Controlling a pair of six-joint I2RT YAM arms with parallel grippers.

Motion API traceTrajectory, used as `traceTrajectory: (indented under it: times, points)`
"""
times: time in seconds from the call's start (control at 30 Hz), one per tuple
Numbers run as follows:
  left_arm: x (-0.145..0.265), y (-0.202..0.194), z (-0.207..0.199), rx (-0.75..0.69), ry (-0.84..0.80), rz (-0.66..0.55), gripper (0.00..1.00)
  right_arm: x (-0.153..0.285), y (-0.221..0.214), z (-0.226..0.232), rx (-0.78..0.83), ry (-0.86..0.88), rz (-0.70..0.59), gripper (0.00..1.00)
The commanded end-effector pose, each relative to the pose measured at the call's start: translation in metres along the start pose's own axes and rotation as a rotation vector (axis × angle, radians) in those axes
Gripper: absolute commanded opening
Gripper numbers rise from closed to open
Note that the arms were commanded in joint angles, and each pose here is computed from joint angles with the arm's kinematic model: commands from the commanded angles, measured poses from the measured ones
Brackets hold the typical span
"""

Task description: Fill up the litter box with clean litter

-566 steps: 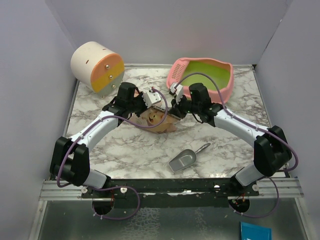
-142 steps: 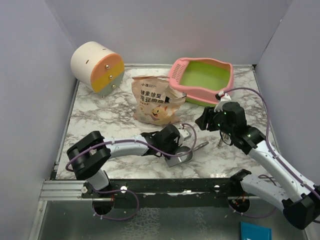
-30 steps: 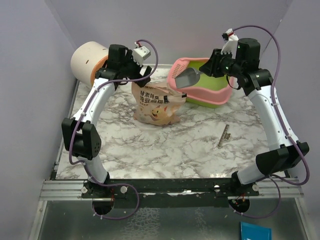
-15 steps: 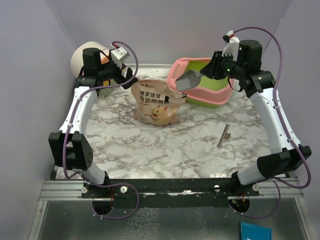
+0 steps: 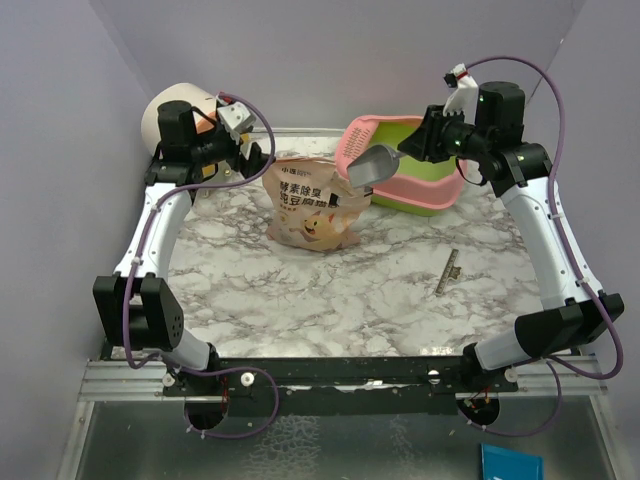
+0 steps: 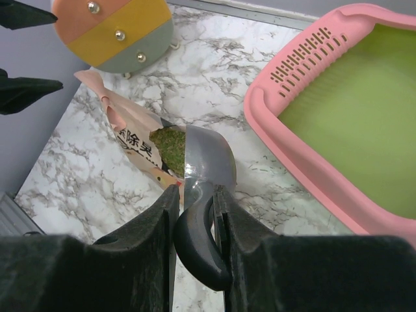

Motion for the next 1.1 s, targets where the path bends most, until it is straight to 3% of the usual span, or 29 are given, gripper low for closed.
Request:
traceTrajectory:
  times: [0.0, 0.37, 0.77, 0.9, 1.07]
  points:
    - [-0.01, 0.013, 0.012, -0.108, -0.025, -0.039, 0.96, 0.015, 0.005, 0.015, 0.021, 0.05, -0.015, 0.01]
    - [-0.028, 0.004, -0.01, -0.056, -0.242, -0.079, 0.93, 0.021, 0.005, 0.015, 0.023, 0.035, -0.017, 0.01]
    - [-0.05, -0.026, -0.034, -0.017, -0.306, -0.028, 0.88, 0.015, 0.001, 0.014, 0.024, 0.051, 0.007, 0.01]
    - [-0.057, -0.03, -0.039, -0.016, -0.314, -0.01, 0.73, 0.013, -0.003, 0.015, 0.022, 0.072, 0.032, 0.01]
    - [-0.055, -0.027, -0.045, -0.023, -0.323, -0.018, 0.4, 0.007, -0.008, 0.013, 0.02, 0.086, 0.059, 0.01]
Point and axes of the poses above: each gripper's point midway between its finger pads, its own x axis back along the fingers, its own z axis along the line the jaws close on, y = z × x, the point moved 2 cm from there along x, back along the fingers, and after that the axes turned 13 degrees about -x, right-handed, at the moved point
